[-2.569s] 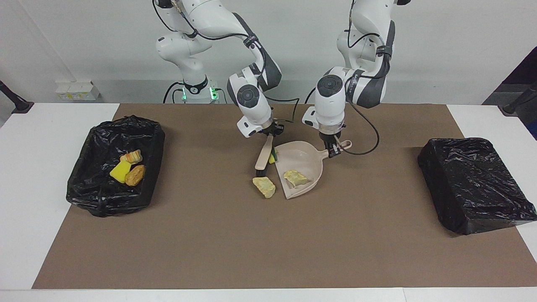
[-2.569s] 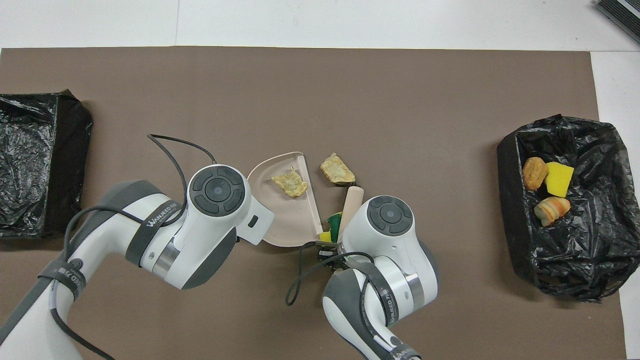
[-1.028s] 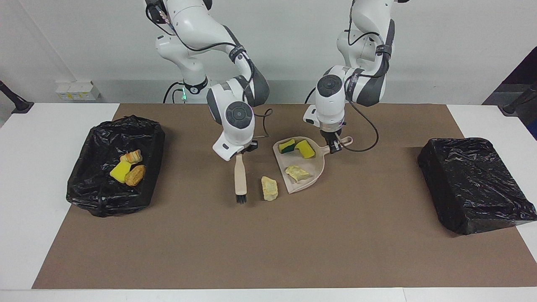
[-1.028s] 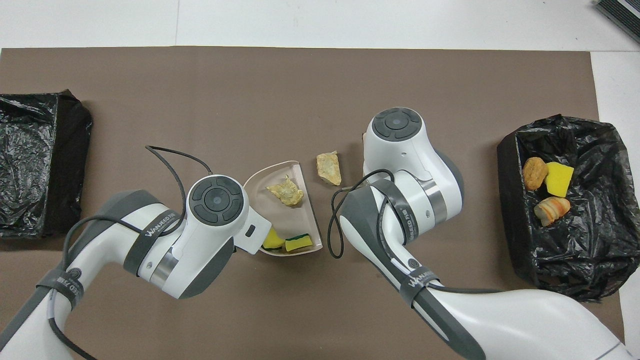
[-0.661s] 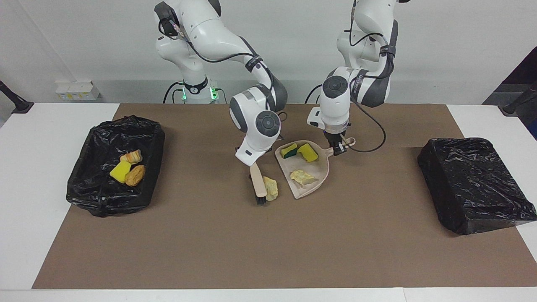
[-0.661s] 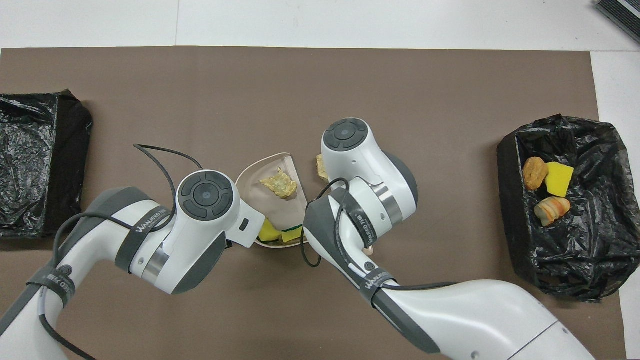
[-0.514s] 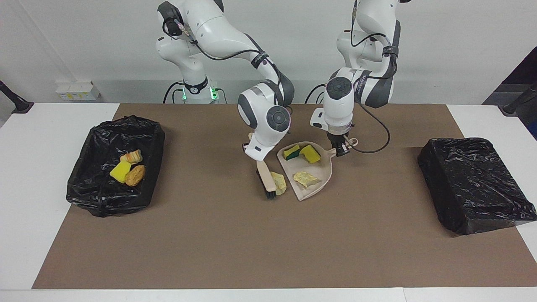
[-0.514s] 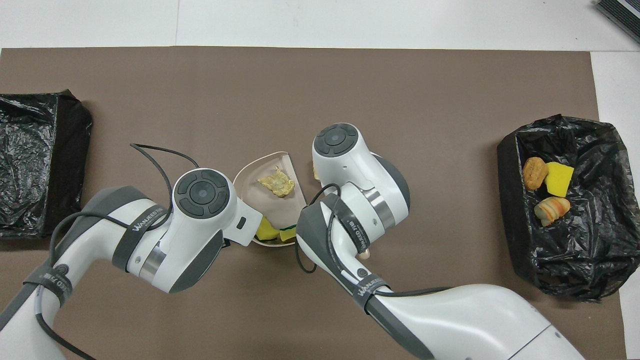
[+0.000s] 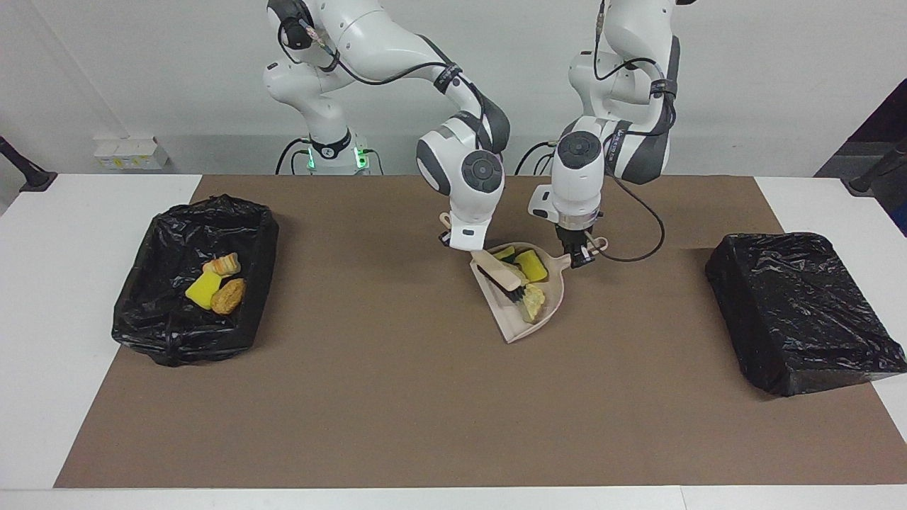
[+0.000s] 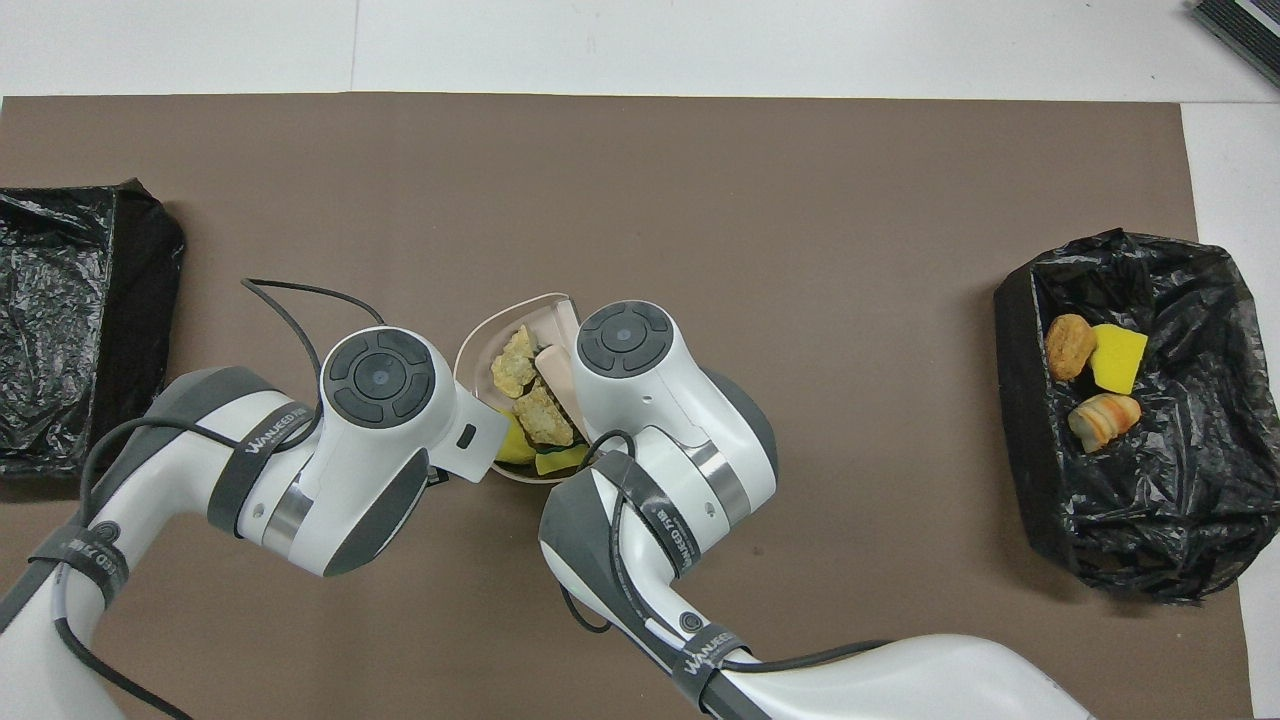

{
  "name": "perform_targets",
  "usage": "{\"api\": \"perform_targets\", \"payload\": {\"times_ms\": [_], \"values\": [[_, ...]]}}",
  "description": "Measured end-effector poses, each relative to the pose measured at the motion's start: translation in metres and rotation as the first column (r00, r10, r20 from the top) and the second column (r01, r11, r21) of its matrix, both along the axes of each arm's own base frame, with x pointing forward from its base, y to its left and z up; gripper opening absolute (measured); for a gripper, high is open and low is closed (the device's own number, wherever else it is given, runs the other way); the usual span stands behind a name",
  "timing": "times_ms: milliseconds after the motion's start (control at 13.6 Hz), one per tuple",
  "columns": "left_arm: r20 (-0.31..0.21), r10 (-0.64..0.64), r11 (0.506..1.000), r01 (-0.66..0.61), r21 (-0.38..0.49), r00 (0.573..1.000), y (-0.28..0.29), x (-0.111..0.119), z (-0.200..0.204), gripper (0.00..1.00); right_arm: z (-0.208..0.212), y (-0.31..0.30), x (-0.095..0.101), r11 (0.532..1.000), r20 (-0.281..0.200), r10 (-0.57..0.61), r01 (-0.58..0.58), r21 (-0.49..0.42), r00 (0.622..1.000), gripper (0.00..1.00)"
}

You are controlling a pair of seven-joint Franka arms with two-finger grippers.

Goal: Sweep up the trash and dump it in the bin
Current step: 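Sweep the sponges and bread into the dustpan with the right gripper, then carry the loaded dustpan to the bin nearest the left gripper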

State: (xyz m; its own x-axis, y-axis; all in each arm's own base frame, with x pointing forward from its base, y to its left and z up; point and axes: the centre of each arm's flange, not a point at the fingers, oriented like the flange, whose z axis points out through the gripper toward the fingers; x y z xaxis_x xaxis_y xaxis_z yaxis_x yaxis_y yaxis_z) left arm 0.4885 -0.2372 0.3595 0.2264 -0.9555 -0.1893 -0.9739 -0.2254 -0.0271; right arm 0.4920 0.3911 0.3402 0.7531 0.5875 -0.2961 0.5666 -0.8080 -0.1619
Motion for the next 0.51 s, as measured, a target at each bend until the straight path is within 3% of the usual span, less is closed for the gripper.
{"api": "perform_targets", "payload": {"times_ms": [294, 514], "values": [[0.006, -0.089, 0.996, 0.089, -0.019, 0.996, 0.016, 0.012, 0.000, 0.32, 0.014, -0.040, 0.025, 0.997, 0.001, -0.073, 0.073, 0.001, 0.997, 0.26], [0.015, -0.158, 0.987, 0.158, -0.029, 0.987, 0.030, 0.021, 0.004, 0.32, 0.041, -0.087, 0.037, 0.990, -0.036, -0.137, 0.137, -0.025, 0.990, 0.26]]}}
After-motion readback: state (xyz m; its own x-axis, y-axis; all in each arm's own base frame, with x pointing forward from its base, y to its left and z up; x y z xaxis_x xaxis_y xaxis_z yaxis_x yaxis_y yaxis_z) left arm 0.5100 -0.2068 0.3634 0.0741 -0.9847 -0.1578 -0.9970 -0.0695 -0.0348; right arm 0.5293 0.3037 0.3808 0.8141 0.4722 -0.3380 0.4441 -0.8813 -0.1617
